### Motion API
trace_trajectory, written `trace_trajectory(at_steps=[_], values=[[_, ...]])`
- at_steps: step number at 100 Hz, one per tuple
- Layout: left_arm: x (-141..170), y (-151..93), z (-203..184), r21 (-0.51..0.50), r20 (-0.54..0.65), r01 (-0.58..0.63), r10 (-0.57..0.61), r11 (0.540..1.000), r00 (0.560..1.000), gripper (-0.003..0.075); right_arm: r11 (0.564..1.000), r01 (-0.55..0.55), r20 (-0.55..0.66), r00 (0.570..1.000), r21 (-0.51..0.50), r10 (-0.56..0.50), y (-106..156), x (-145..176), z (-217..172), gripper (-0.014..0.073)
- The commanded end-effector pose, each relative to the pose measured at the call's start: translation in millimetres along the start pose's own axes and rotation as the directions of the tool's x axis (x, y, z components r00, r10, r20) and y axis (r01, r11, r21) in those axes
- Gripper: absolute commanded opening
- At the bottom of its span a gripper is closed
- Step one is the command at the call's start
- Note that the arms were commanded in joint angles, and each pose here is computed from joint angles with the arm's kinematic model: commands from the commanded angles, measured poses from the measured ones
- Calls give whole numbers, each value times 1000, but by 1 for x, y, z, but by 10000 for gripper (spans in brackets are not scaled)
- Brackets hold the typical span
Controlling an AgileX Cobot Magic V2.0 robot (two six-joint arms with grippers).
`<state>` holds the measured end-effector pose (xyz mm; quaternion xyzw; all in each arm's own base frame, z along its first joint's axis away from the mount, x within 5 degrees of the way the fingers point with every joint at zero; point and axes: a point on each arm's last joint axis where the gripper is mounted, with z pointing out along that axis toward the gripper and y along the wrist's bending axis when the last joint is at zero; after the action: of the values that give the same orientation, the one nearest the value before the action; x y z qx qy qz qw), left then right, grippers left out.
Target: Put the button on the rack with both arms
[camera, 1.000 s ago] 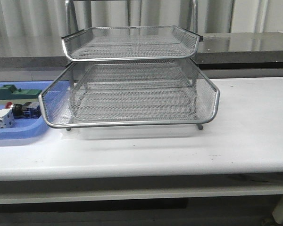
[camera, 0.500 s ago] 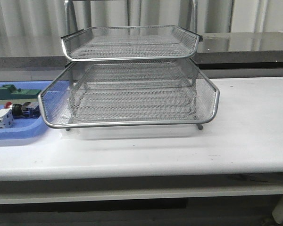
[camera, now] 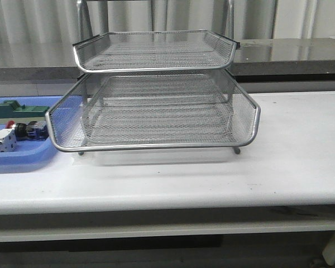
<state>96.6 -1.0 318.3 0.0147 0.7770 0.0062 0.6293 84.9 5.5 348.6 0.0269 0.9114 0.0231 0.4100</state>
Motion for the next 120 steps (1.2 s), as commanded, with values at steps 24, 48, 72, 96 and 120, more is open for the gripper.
trace_trajectory(at_steps=[24, 48, 72, 96, 120], values=[[-54, 4, 69, -24, -250, -101, 92, 995, 964, -20, 1000, 6, 75, 997, 1, -6, 0, -10, -5, -66], [-60, 3, 111, -16, -436, -110, 92, 994, 895, -20, 1000, 6, 75, 997, 1, -6, 0, -10, -5, -66], [-59, 3, 132, 5, -534, -148, 128, 989, 836, -18, 1000, 6, 75, 997, 1, -6, 0, -10, -5, -66], [-55, 3, 131, 66, -575, -231, 226, 971, 786, 325, 1000, 6, 75, 997, 1, -6, 0, -10, -5, -66], [-53, 3, 130, 73, -592, -226, 224, 971, 774, 639, 1000, 6, 75, 997, 1, -6, 0, -10, -5, -66]])
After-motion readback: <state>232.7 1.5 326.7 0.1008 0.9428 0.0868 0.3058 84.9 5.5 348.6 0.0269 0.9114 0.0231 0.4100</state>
